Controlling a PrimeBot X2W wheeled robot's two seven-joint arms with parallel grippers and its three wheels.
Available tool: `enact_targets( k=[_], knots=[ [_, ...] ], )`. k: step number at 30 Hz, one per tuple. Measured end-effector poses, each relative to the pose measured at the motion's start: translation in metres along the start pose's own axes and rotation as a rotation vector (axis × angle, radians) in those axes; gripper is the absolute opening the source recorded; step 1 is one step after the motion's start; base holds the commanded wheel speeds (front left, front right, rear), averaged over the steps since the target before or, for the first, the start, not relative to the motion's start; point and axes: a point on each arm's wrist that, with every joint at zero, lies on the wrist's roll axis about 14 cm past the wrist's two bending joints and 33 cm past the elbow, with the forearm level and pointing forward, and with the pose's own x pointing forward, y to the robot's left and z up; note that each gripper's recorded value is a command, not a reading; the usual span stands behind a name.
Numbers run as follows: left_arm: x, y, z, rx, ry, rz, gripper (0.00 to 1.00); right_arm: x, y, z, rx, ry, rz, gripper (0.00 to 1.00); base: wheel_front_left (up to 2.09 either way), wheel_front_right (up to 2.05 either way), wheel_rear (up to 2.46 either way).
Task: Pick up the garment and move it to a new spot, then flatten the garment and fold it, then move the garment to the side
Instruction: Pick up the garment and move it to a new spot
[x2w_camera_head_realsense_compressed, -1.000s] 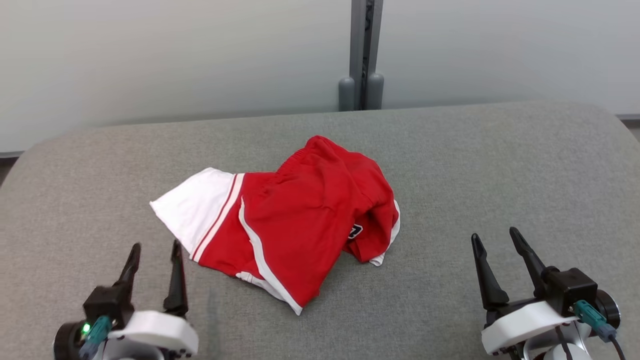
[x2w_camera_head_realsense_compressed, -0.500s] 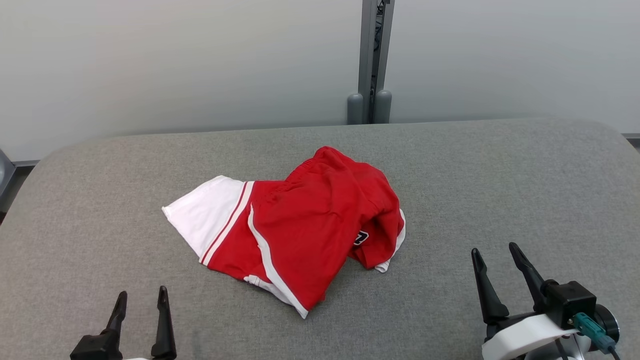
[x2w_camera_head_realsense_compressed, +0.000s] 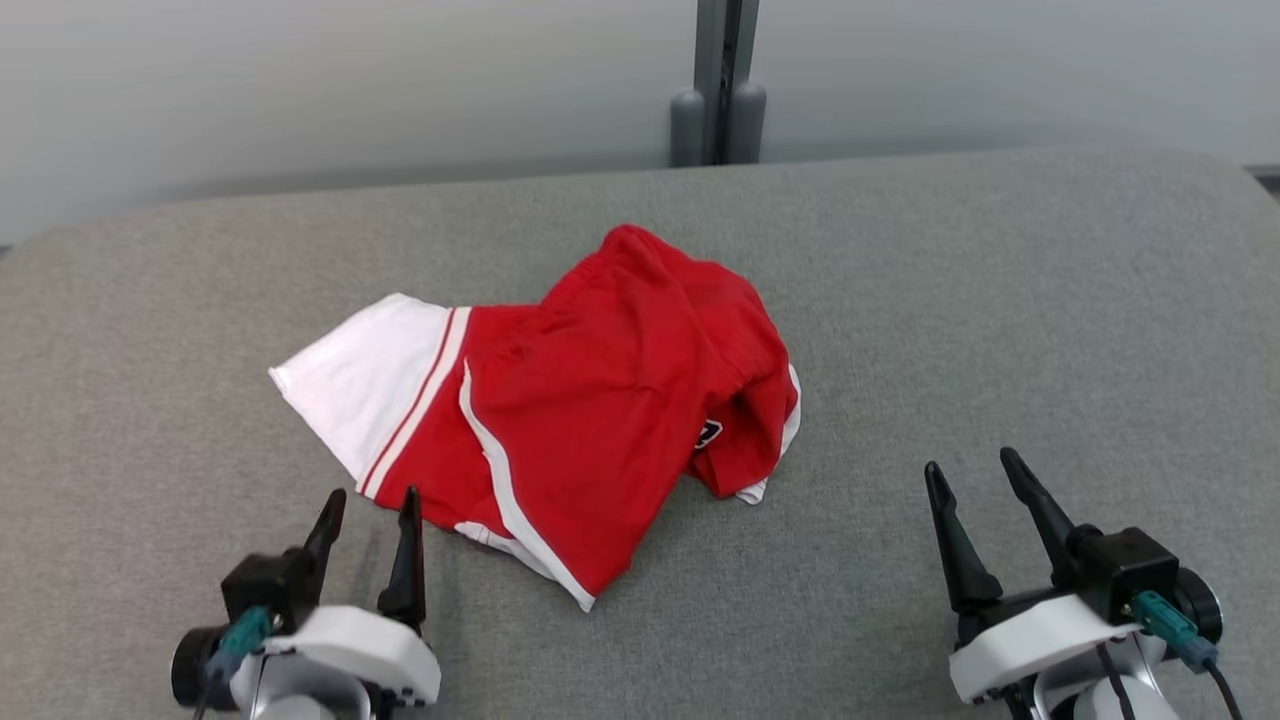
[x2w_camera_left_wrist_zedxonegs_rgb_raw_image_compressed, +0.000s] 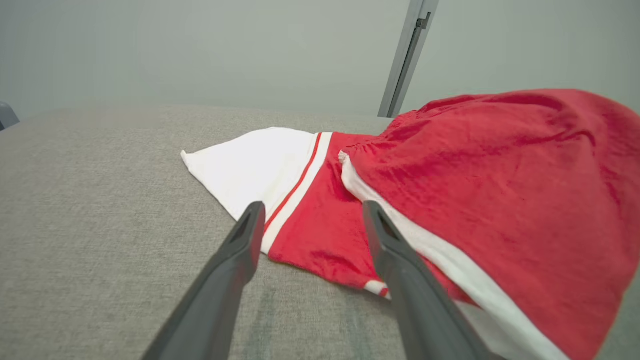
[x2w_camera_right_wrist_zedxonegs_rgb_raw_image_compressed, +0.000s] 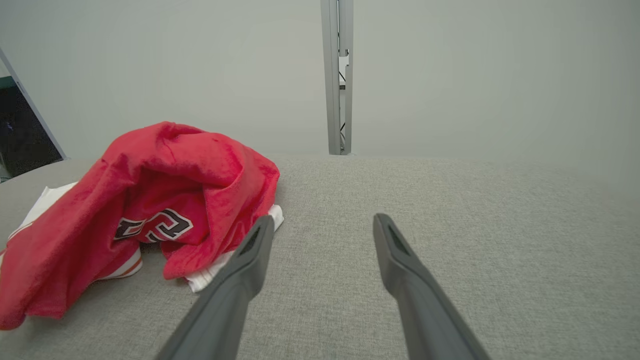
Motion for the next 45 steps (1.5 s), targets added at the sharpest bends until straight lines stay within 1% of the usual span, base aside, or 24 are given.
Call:
enact_targets(
  k=[6, 10, 13, 17, 18, 19, 24, 27, 29, 31, 35, 36, 37, 42, 45],
  knots=[
    [0.038, 0.002, -0.025, 0.046, 0.101, 0.011, 1.0, 0.014, -0.009, -0.011, -0.002, 0.031, -0.017, 1.0, 0.0, 0.0, 0.0],
    [0.06, 0.014, -0.04, 0.1, 0.17, 0.029, 1.0, 0.02, -0.015, -0.019, 0.0, 0.051, -0.029, 1.0, 0.0, 0.0, 0.0],
    [0.072, 0.02, -0.051, 0.12, 0.218, 0.039, 1.0, 0.022, -0.018, -0.025, 0.002, 0.067, -0.035, 1.0, 0.0, 0.0, 0.0],
    [0.08, 0.021, -0.066, 0.148, 0.338, 0.029, 1.0, 0.023, -0.015, -0.032, 0.014, 0.087, -0.026, 1.0, 0.0, 0.0, 0.0],
    [0.082, 0.021, -0.065, 0.164, 0.34, 0.023, 0.52, 0.023, -0.014, -0.033, 0.015, 0.089, -0.024, 1.0, 0.0, 0.0, 0.0],
    [0.082, 0.022, -0.067, 0.169, 0.354, 0.024, 0.0, 0.023, -0.013, -0.033, 0.017, 0.09, -0.022, 1.0, 0.0, 0.0, 0.0],
    [0.082, 0.018, -0.07, 0.163, 0.381, 0.008, 0.0, 0.025, -0.009, -0.031, 0.024, 0.082, -0.011, 1.0, 0.0, 0.0, 0.0],
    [0.083, 0.015, -0.06, 0.164, 0.336, -0.001, 0.0, 0.024, -0.009, -0.026, 0.026, 0.07, -0.011, 1.0, 0.0, 0.0, 0.0],
    [0.087, 0.012, -0.046, 0.174, 0.288, -0.017, 0.0, 0.023, -0.009, -0.022, 0.027, 0.059, -0.013, 1.0, 0.0, 0.0, 0.0],
    [0.1, 0.003, -0.011, 0.206, 0.187, -0.052, 0.0, 0.02, -0.009, -0.02, 0.032, 0.052, -0.015, 1.0, 0.0, 0.0, 0.0],
    [0.124, -0.025, 0.08, 0.287, -0.048, -0.133, 0.0, 0.015, -0.004, -0.012, 0.041, 0.032, -0.007, 1.0, 0.0, 0.0, 0.0],
    [0.125, -0.033, 0.098, 0.31, -0.094, -0.155, 0.0, 0.014, -0.002, -0.01, 0.046, 0.026, -0.005, 1.0, 0.0, 0.0, 0.0],
    [0.125, -0.033, 0.098, 0.31, -0.094, -0.155, 0.0, 0.014, -0.002, -0.01, 0.046, 0.026, -0.005, 1.0, 0.0, 0.0, 0.0],
    [0.124, -0.068, 0.195, 0.398, -0.314, -0.236, 0.0, 0.008, 0.004, -0.002, 0.057, 0.004, 0.007, 1.0, 0.0, 0.0, 0.0],
    [0.118, -0.085, 0.242, 0.434, -0.409, -0.262, 0.0, 0.007, 0.006, 0.001, 0.063, -0.005, 0.012, 1.0, 0.0, 0.0, 0.0]
  ],
)
